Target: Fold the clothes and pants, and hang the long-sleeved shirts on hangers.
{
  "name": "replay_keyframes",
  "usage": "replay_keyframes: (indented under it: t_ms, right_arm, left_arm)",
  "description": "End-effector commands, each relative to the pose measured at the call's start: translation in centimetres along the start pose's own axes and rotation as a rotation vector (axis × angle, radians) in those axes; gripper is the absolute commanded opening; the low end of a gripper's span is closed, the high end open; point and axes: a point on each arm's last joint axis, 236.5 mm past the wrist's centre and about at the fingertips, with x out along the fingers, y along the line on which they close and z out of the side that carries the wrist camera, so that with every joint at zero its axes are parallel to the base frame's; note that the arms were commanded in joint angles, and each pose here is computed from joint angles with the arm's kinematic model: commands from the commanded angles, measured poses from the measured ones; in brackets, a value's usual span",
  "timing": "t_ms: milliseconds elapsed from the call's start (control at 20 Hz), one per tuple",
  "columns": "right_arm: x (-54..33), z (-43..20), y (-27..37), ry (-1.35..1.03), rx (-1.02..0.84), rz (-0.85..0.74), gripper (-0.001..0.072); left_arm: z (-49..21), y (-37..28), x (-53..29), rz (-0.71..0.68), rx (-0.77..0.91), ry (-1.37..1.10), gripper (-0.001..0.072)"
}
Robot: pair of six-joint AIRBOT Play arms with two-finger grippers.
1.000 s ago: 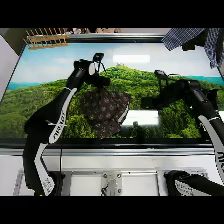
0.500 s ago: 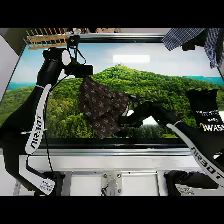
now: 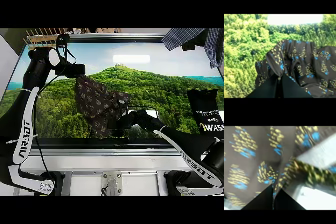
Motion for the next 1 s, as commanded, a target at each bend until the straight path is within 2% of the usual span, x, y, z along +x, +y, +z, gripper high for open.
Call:
replay_keyframes:
  t_ms: [0,150,300,400,550,700,800,950]
  right_arm:
    - [-2.4,2.3,-0.2,-0.047,-0.033,-0.015,0.0005]
    - [-13.7,7.6,-3.2,-0.169,-0.173,-0.148,0.0004]
    - [-32.7,12.5,-4.0,-0.53,-0.2,-0.249,0.0003]
    - [-45.3,12.4,-2.8,-0.817,-0.194,-0.263,0.0003]
    - [-60.1,7.7,-0.7,-1.178,-0.206,-0.309,0.0002]
    - [-67.8,2.6,0.4,-1.384,-0.204,-0.343,0.0003]
    - [-69.9,0.7,0.1,-1.451,-0.171,-0.36,0.0003]
    - [-70.5,0.0,-0.1,-1.471,-0.147,-0.355,0.0003]
  left_arm:
    - [2.5,0.6,-4.9,-0.007,-0.013,-0.122,0.0011]
    - [6.4,0.5,-15.8,-0.039,-0.023,-0.353,0.0011]
    - [8.0,-2.5,-30.3,-0.119,0.019,-0.636,0.0011]
    - [6.7,-4.7,-39.5,-0.196,0.057,-0.806,0.0011]
    - [2.7,-7.2,-49.7,-0.342,0.11,-0.999,0.0011]
    - [-1.3,-8.9,-54.8,-0.514,0.129,-1.102,0.001]
    - [-3.3,-9.7,-56.0,-0.626,0.11,-1.114,0.001]
    - [-4.4,-9.3,-53.9,-0.652,0.048,-1.073,0.0009]
